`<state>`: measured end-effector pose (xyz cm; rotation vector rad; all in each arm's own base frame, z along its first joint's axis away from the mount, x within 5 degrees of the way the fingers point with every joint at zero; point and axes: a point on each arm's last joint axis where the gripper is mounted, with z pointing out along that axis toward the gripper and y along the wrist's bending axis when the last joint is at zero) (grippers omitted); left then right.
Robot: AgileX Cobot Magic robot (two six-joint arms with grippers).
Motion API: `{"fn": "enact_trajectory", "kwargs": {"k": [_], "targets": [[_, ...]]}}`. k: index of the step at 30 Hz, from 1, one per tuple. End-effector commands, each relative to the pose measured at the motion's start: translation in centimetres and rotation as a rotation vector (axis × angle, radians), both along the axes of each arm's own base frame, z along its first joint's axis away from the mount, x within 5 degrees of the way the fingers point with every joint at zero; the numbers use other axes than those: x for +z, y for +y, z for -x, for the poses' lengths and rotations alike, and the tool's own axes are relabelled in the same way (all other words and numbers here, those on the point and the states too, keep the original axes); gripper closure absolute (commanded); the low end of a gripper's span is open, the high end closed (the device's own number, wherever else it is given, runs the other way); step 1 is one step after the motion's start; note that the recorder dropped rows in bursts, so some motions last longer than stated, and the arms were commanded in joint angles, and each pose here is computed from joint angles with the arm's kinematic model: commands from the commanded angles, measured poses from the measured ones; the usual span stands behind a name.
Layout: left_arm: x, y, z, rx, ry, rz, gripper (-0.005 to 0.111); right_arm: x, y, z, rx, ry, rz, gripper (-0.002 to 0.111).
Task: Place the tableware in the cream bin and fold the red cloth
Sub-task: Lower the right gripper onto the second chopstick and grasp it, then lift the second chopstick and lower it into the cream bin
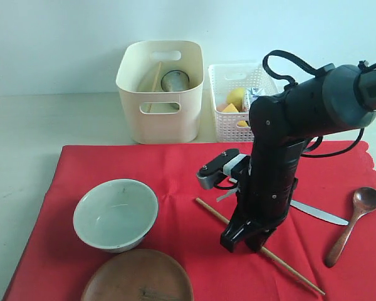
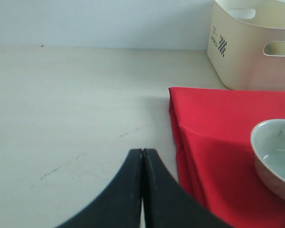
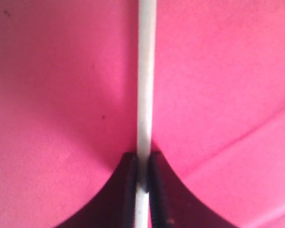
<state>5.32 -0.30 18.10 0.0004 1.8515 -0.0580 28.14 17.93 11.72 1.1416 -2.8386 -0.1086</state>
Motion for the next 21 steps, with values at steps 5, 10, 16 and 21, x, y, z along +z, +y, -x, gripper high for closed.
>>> {"fn": "enact_trajectory", "kwargs": {"k": [5, 10, 16, 21], "targets": [[0.0, 0.0, 0.0, -0.004, -0.016, 0.001, 0.107, 4.6, 0.1, -0.3, 0.000, -0.091, -0.049, 0.108], [0.0, 0.0, 0.0, -0.004, -0.016, 0.001, 0.107, 8.0, 0.0, 0.0, -0.004, -0.201, -0.115, 0.108], [0.0, 0.0, 0.0, -0.004, -0.016, 0.001, 0.107, 13.2, -0.2, 0.4, -0.053, -0.418, -0.270, 0.108], [0.0, 0.0, 0.0, -0.004, -0.016, 0.001, 0.107, 17.1, 0.1, 0.2, -0.117, -0.635, -0.458, 0.108]]}}
